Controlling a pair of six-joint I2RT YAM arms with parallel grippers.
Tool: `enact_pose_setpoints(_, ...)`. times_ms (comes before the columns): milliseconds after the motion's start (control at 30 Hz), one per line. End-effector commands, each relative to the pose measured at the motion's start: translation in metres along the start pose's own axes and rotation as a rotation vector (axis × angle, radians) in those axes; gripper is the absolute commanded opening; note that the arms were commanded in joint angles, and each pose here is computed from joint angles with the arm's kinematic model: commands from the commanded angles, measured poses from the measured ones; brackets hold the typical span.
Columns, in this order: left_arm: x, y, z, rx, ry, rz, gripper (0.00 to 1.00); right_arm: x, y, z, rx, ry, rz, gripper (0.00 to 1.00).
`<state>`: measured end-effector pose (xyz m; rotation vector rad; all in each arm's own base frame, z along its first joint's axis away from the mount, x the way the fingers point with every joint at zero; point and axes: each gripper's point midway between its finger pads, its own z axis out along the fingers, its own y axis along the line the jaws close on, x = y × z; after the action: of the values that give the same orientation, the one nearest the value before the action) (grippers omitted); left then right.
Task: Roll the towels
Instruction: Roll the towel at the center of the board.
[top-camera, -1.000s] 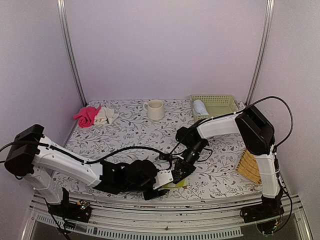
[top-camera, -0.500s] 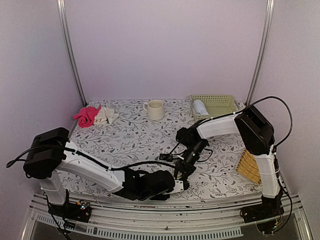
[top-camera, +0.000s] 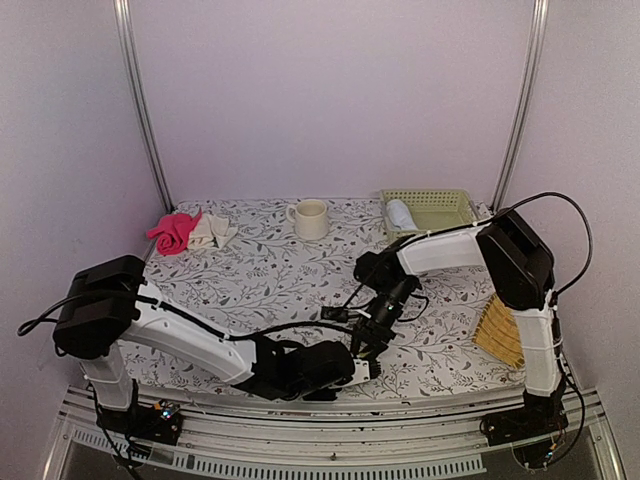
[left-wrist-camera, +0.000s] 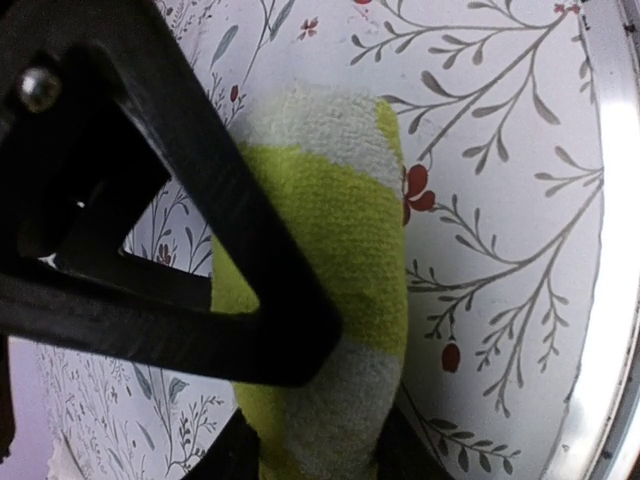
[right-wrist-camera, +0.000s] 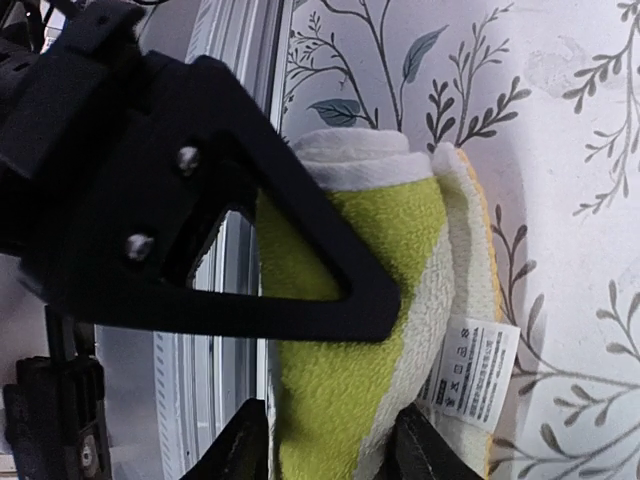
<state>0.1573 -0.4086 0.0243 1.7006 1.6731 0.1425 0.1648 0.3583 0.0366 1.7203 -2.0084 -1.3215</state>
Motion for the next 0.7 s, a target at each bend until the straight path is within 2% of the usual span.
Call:
enact_pose_setpoints(0,0.027,-0.024,0.011,0.145,0.104,-0.059,0.32,-0.007,0.019,-0.054,0.14,-0.032,-0.068,0.43)
enact_pose_setpoints(100,0.029,-0.029,0.01,0.195,0.114,-0.107,0.29,-0.012,0.033,-0.099,0.214,-0.125,-0.087,0.44)
enact_pose_setpoints(233,0.033,-0.039,0.012,0.349,0.144,-0.225,0.25,-0.006,0.053,-0.135,0.347,-0.186,-0.143,0.44)
enact_pose_setpoints(433,0.044,-0.055,0.024,0.521,0.232,-0.428,0.21,-0.008,0.058,-0.153,0.535,-0.299,-0.197,0.42)
enact_pose_setpoints(667,0.036,-0.058,0.023,0.673,0.213,-0.599,0.19,0.009,0.053,-0.151,0.746,-0.233,-0.342,0.4)
